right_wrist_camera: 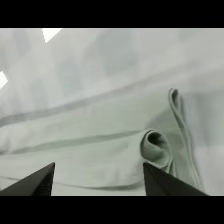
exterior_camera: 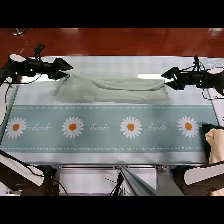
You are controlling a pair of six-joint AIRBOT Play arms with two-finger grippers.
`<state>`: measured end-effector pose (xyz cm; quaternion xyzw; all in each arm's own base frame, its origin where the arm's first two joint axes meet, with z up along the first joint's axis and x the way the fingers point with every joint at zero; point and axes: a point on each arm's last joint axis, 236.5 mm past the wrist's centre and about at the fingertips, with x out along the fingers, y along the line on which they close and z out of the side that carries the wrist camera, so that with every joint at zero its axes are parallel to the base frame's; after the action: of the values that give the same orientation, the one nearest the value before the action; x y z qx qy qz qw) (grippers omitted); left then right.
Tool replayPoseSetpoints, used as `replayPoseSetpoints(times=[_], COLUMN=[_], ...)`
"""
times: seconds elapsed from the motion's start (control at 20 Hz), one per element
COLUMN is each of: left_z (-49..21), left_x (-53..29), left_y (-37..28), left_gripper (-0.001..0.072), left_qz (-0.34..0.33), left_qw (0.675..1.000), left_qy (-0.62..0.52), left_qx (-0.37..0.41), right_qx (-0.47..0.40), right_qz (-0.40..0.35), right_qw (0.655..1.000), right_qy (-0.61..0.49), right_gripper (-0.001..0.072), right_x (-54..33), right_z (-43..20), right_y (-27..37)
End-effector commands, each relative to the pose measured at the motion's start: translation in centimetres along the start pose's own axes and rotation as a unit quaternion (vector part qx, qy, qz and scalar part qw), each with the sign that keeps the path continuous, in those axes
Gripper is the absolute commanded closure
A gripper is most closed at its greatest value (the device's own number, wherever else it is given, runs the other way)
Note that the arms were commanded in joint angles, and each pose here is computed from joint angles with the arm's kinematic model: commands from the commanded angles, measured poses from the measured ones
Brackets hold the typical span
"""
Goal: Fold the shirts.
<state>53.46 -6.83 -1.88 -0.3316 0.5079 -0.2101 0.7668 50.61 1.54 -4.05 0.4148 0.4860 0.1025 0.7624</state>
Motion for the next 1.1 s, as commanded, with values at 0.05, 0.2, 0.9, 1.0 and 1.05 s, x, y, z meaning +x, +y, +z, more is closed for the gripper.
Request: replayPoseSetpoints(times=[0.05, 0.2, 0.9, 1.0, 1.05], left_z=[-2.3, -1.9, -7.2, -7.8, -8.0], left_x=[-7.3, -13.8, -10.6, -9.1, -8.5], left_y=[3.4, 6.5, -7.3, -8.2, -8.5], left_gripper=[0.0006, 0.0007, 0.0007, 0.0008, 0.0010], left_qz=[0.064, 0.144, 0.061, 0.055, 0.053], left_qw=[0.994, 0.987, 0.986, 0.986, 0.986], left_qy=[0.090, 0.055, -0.112, -0.099, -0.095], left_qx=[-0.018, -0.054, 0.110, 0.121, 0.124], right_qx=[0.000, 0.018, 0.047, 0.025, 0.013], right_qz=[0.020, -0.031, -0.004, 0.004, 0.012], right_qw=[1.000, 0.999, 0.995, 0.995, 0.994], right_qy=[0.002, 0.014, 0.089, 0.097, 0.105], right_gripper=[0.0075, 0.0077, 0.0196, 0.0687, 0.0692], right_x=[-4.9, -8.1, 3.7, 3.9, 3.5], right_z=[1.4, 0.8, -6.5, -6.5, -6.5], right_y=[-0.3, -4.0, -3.0, -1.5, -0.5])
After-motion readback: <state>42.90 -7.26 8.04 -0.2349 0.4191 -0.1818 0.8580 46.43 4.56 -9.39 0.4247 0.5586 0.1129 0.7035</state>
